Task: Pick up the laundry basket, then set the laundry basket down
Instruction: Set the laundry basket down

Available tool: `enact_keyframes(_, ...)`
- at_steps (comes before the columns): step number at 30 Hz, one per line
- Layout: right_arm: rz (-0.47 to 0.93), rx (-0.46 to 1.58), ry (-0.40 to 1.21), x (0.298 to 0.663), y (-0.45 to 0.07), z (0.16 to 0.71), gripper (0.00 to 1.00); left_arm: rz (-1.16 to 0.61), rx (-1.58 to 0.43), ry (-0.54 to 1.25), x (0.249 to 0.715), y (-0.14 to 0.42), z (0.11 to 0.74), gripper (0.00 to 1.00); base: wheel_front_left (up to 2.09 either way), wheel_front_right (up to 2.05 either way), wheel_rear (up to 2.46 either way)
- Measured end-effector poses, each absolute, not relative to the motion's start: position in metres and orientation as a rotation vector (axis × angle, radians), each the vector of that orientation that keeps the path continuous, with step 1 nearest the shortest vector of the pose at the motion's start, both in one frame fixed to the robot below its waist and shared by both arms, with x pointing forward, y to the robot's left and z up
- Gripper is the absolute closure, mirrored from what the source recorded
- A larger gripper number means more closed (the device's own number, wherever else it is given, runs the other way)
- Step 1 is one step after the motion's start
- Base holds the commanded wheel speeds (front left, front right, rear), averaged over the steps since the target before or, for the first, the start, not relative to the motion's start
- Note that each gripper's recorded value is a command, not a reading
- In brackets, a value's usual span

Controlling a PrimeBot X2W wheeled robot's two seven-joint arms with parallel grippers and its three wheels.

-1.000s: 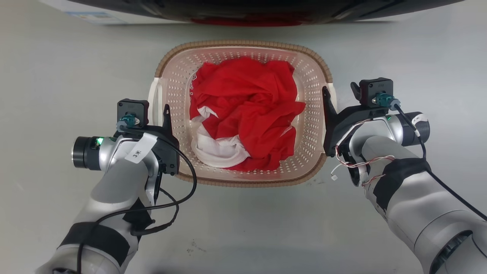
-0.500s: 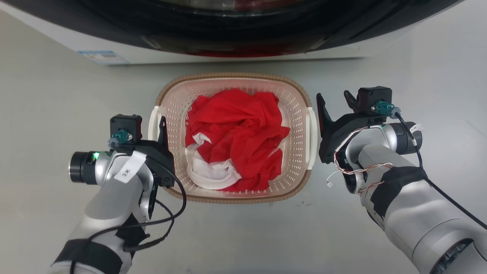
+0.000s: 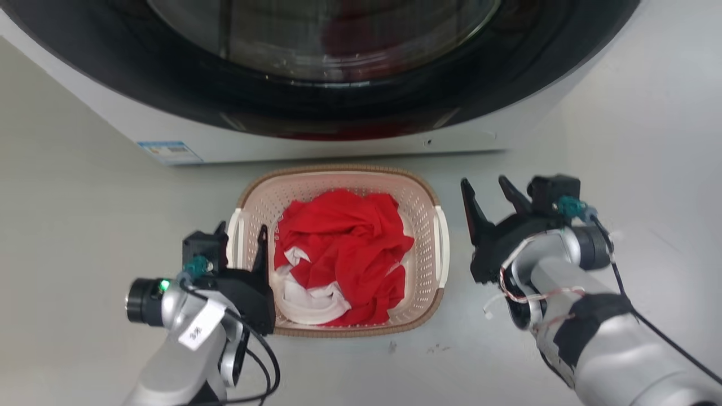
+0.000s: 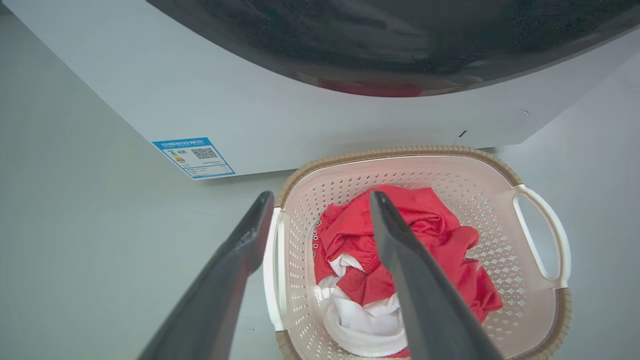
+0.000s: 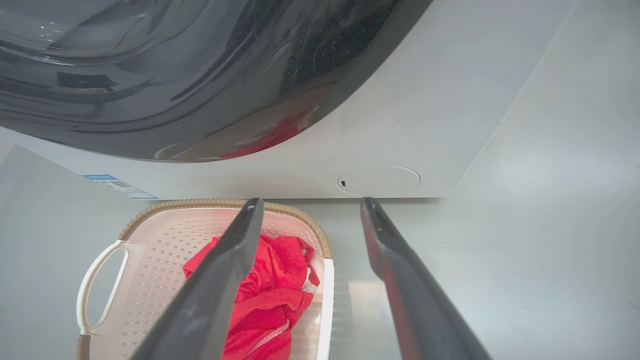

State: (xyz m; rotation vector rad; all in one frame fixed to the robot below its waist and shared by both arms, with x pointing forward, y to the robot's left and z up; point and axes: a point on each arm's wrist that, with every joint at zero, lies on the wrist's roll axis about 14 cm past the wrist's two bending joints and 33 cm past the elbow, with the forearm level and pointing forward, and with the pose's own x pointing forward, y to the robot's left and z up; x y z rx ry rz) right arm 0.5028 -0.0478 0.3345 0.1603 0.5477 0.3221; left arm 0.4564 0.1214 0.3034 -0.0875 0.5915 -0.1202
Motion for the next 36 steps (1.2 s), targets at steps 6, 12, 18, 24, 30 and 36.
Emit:
enact_keyframes(6,0.287,0.201,0.515,0.478,-0.058,0.352,0.0,-0.112,-0.14,0.529,0.436,0.119,0.328,0.0,0.0,0.0,0.0)
enact_keyframes(12,0.273,0.237,0.468,0.449,-0.062,0.372,0.0,-0.076,-0.163,0.472,0.409,0.129,0.348,0.0,0.0,0.0,0.0)
enact_keyframes(18,0.282,0.241,0.397,0.422,-0.066,0.395,0.0,-0.047,-0.171,0.398,0.384,0.138,0.371,0.0,0.0,0.0,0.0)
enact_keyframes(24,0.3,0.248,0.305,0.398,-0.065,0.421,0.0,-0.009,-0.171,0.312,0.362,0.151,0.395,0.0,0.0,0.0,0.0)
enact_keyframes(30,0.244,0.247,0.225,0.382,-0.085,0.44,0.0,0.026,-0.159,0.242,0.341,0.162,0.414,0.0,0.0,0.0,0.0)
enact_keyframes(36,0.195,0.229,0.163,0.363,-0.104,0.452,0.0,0.022,-0.143,0.152,0.333,0.159,0.439,0.0,0.0,0.0,0.0)
